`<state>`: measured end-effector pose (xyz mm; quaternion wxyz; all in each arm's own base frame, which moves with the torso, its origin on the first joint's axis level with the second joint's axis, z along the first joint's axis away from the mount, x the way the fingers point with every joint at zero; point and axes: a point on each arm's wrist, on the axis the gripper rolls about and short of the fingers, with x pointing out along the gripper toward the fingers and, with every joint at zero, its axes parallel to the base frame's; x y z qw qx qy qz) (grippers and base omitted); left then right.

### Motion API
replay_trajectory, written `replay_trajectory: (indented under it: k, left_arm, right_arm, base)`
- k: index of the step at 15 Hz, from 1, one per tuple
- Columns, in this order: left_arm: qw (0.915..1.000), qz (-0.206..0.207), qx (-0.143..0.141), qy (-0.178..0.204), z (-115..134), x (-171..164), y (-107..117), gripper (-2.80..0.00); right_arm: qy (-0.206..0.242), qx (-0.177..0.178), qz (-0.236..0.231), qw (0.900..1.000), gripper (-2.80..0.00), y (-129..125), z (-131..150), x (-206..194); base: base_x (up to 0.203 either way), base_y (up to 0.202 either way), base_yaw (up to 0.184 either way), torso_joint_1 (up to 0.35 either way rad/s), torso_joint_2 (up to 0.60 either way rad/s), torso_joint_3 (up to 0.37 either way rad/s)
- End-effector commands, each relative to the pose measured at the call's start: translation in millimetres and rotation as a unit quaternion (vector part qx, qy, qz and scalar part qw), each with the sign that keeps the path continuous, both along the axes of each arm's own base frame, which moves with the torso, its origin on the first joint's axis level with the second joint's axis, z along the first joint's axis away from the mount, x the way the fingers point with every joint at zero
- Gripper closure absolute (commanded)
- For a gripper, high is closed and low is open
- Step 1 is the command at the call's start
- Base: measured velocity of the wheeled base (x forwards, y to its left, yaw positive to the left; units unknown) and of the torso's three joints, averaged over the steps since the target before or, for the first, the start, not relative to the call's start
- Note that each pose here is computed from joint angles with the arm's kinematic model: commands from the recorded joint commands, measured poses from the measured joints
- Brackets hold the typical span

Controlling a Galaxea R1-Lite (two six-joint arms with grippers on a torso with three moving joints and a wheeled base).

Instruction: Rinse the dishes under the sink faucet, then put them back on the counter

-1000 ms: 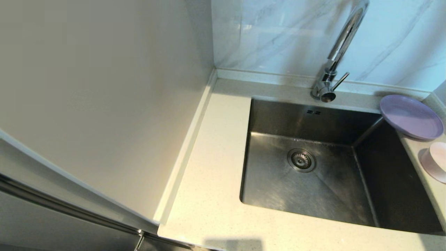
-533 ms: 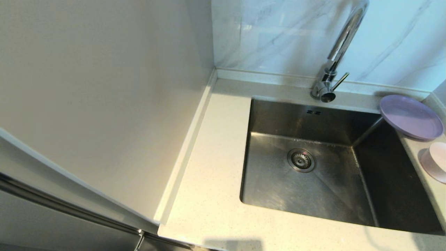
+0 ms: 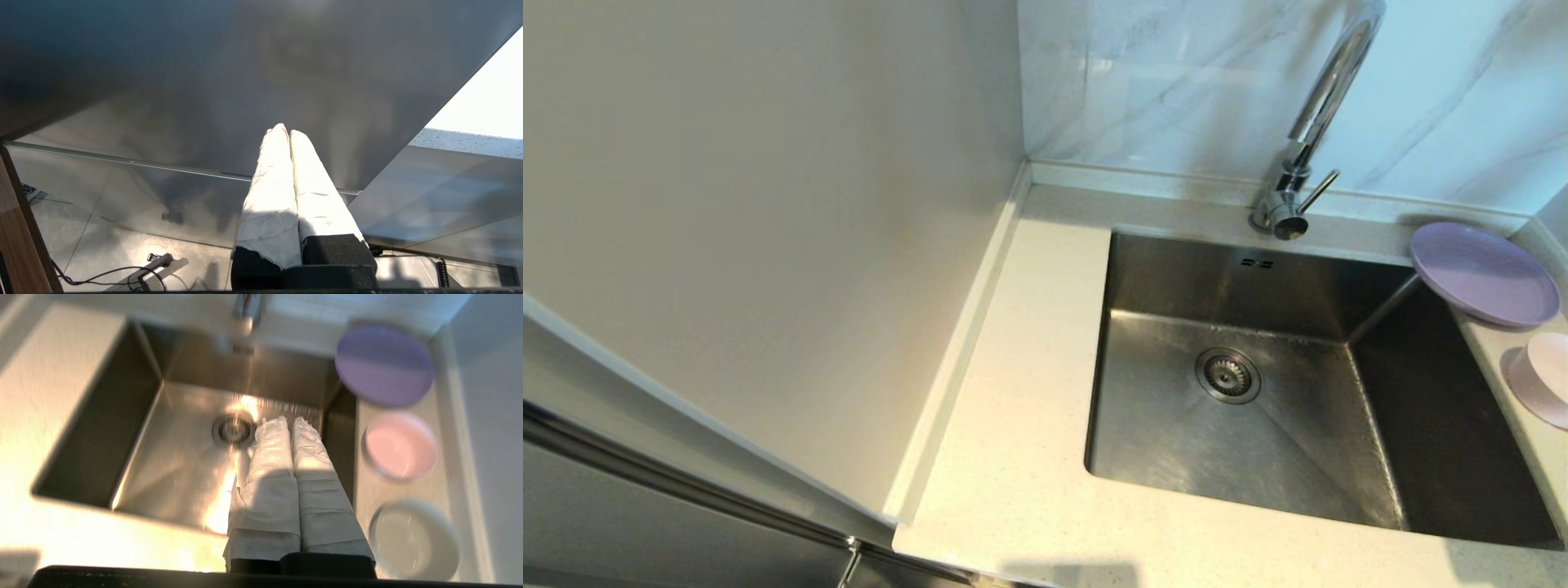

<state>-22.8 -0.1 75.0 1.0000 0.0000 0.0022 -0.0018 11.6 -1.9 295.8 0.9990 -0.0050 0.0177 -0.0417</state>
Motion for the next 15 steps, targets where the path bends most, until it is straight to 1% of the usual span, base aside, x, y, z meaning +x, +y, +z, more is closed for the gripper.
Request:
replay_trajectory:
  k: [1,2,4,5,6,8,10,12,13,14,15]
  left_arm:
    - [1.0000,0.000,0.000,0.000,0.0,0.0,0.0,0.00]
    - [1.0000,0.000,0.000,0.000,0.0,0.0,0.0,0.00]
    - [1.0000,0.000,0.000,0.000,0.0,0.0,0.0,0.00]
    - [1.0000,0.000,0.000,0.000,0.0,0.0,0.0,0.00]
    - [1.0000,0.000,0.000,0.000,0.0,0.0,0.0,0.00]
    - [1.0000,0.000,0.000,0.000,0.0,0.0,0.0,0.00]
    - [1.0000,0.000,0.000,0.000,0.0,0.0,0.0,0.00]
    - [1.0000,0.000,0.000,0.000,0.0,0.0,0.0,0.00]
    - [1.0000,0.000,0.000,0.000,0.0,0.0,0.0,0.00]
    - [1.0000,0.000,0.000,0.000,0.0,0.0,0.0,0.00]
    - [1.0000,0.000,0.000,0.000,0.0,0.0,0.0,0.00]
  right_arm:
    - [0.007,0.000,0.002,1.000,0.00,0.1,-49.4,-25.9]
    - [0.011,0.000,0.002,1.000,0.00,0.4,-68.8,-32.5]
    - [0.012,0.000,0.001,1.000,0.00,1.9,-98.9,-44.7]
    - [0.030,0.002,-0.002,1.000,0.00,2.5,-108.0,-46.2]
    - [0.046,0.009,-0.003,0.999,0.00,2.7,-111.6,-46.3]
    - [0.024,0.012,0.015,1.000,0.00,1.4,-111.8,-52.9]
    - [0.006,0.007,0.017,1.000,0.00,1.1,-122.9,-61.6]
    - [-0.014,-0.027,0.020,0.999,0.00,1.1,-151.5,-71.3]
    - [-0.017,-0.043,0.018,0.999,0.00,0.9,-164.2,-70.4]
    - [-0.010,-0.056,0.016,0.998,0.00,0.8,-175.1,-63.9]
    - [0.000,-0.061,0.017,0.998,0.00,0.7,-182.7,-58.6]
  base:
    - [0.000,0.000,0.000,0.000,0.00,0.000]
    - [0.000,0.000,0.000,0.000,0.00,0.000]
    - [0.000,0.000,0.000,0.000,0.00,0.000]
    - [0.000,0.000,0.000,0.000,0.00,0.000]
    - [0.000,0.000,0.000,0.000,0.00,0.000]
    - [0.000,0.000,0.000,0.000,0.00,0.000]
    - [0.000,0.000,0.000,0.000,0.00,0.000]
    - [0.000,0.000,0.000,0.000,0.00,0.000]
    - [0.000,0.000,0.000,0.000,0.00,0.000]
    - [0.000,0.000,0.000,0.000,0.00,0.000]
    - [0.000,0.000,0.000,0.000,0.00,0.000]
